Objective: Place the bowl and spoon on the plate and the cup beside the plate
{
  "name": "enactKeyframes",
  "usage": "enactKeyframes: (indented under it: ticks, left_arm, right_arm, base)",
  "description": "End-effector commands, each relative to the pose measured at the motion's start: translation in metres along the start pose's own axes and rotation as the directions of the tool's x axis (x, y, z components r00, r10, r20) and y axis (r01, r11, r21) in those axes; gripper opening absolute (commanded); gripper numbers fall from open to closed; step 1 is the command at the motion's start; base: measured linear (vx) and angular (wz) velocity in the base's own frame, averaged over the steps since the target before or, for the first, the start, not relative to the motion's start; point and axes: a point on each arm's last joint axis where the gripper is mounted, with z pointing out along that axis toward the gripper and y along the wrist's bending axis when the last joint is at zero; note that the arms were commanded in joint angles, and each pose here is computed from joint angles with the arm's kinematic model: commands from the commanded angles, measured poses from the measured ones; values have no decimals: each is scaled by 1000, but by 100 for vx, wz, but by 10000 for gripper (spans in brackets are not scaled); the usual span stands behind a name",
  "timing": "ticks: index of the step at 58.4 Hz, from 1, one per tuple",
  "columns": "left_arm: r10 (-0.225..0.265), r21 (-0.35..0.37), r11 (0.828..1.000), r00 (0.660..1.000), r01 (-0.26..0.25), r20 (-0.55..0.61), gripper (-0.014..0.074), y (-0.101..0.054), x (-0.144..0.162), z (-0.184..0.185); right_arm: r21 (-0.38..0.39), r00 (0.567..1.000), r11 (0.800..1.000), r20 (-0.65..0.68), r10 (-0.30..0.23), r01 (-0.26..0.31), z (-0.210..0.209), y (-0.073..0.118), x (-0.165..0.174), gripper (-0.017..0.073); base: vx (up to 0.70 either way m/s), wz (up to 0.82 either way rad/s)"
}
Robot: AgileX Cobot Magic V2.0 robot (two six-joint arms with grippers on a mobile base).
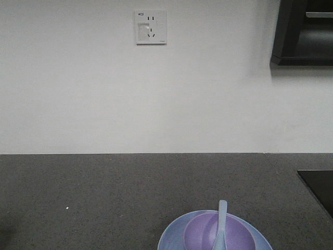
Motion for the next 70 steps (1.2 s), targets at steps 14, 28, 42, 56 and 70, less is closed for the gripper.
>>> enactKeyframes:
  ticks: [14, 28, 42, 56, 70]
  left_arm:
    - [31, -7, 1000, 979, -30, 200, -3, -3, 78, -21]
    - [-7, 20, 1000, 979, 3, 205, -3, -4, 83, -17]
    - [38, -5, 999, 999, -38, 31, -3, 0, 38, -20]
    - [98, -3, 995, 990, -98, 99, -3, -1, 2, 5]
    - [100, 3, 995, 975, -103, 199, -3, -2, -8, 7]
  right_arm:
    - [4, 996, 1000, 91, -16, 16, -2, 0, -14, 522]
    - [5, 996, 1000, 84, -16, 15, -4, 0, -13, 522]
    - [5, 997, 1000, 75, -16, 15, -4, 0, -12, 522]
    - [6, 997, 1000, 74, -16, 15, -4, 0, -12, 522]
    - [6, 997, 1000, 74, -16, 15, -4, 0, -12, 522]
  base:
    - [0, 0]
    - [0, 0]
    - [0, 0]
    - [0, 0]
    - [0, 0]
